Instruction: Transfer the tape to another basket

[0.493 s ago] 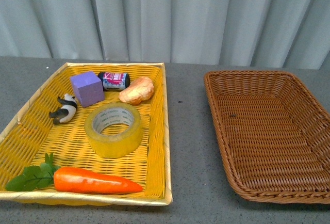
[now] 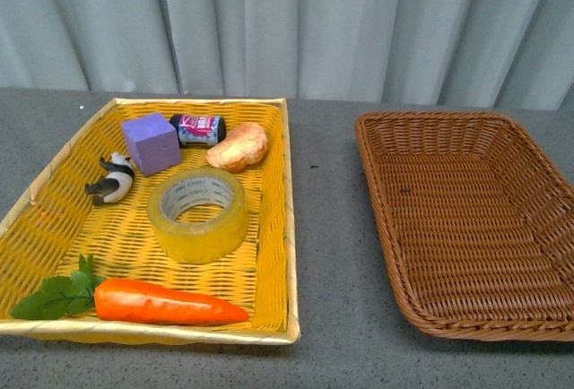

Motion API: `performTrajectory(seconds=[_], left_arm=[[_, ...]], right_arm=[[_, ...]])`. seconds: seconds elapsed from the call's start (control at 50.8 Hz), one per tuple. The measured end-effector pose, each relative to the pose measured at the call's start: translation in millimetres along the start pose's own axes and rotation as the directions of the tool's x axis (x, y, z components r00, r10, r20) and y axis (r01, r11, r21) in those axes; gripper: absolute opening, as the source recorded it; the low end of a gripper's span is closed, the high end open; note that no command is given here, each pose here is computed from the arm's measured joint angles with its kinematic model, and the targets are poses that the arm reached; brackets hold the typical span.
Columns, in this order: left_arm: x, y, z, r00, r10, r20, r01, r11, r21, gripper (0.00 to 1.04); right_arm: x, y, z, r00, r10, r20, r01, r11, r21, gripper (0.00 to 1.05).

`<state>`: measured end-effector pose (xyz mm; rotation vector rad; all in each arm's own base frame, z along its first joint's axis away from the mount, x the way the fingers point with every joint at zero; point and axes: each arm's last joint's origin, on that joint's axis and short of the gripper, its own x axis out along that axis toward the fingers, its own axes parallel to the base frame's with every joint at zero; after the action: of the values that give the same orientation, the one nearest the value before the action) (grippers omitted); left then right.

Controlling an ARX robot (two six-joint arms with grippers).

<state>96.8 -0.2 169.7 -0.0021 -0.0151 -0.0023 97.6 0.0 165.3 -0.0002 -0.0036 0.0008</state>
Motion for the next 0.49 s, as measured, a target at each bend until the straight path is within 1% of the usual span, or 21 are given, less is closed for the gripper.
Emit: performTrajectory(seconds=[0.493], left_arm=[[0.0, 0.0, 0.0, 1.000, 0.000, 0.000, 0.000, 1.000, 0.000, 0.98]], right_arm=[[0.0, 0.0, 0.0, 1.000, 0.000, 0.000, 0.000, 1.000, 0.000, 0.96]])
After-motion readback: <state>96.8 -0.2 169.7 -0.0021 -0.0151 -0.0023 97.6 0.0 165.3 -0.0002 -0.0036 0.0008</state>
